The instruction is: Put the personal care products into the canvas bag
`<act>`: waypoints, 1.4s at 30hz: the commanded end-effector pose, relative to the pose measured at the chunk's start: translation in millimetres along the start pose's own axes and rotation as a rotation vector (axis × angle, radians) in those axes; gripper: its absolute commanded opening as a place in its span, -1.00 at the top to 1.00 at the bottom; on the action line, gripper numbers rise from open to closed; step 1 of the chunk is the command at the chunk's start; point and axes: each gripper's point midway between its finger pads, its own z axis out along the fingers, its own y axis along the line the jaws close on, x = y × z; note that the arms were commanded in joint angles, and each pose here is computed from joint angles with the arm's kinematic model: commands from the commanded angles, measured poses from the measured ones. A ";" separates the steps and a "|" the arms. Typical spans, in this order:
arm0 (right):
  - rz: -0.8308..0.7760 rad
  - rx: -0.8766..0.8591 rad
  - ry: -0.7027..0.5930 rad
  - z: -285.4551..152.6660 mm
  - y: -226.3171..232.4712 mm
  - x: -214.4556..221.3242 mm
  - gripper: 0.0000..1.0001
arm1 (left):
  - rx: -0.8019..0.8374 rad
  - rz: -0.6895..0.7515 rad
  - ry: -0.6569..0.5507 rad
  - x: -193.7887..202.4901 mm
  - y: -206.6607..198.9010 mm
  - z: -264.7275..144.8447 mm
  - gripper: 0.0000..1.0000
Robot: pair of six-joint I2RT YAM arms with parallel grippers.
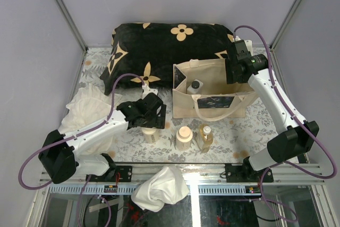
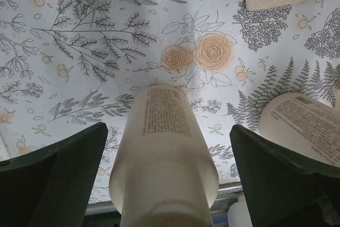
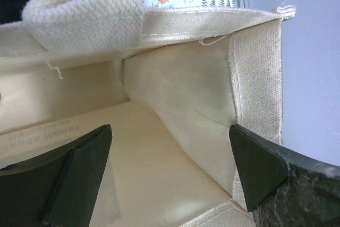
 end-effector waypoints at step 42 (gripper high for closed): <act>0.017 0.009 -0.024 -7.1 -10.8 0.5 -0.99 | 0.039 0.036 0.093 15.9 0.2 -18.0 0.04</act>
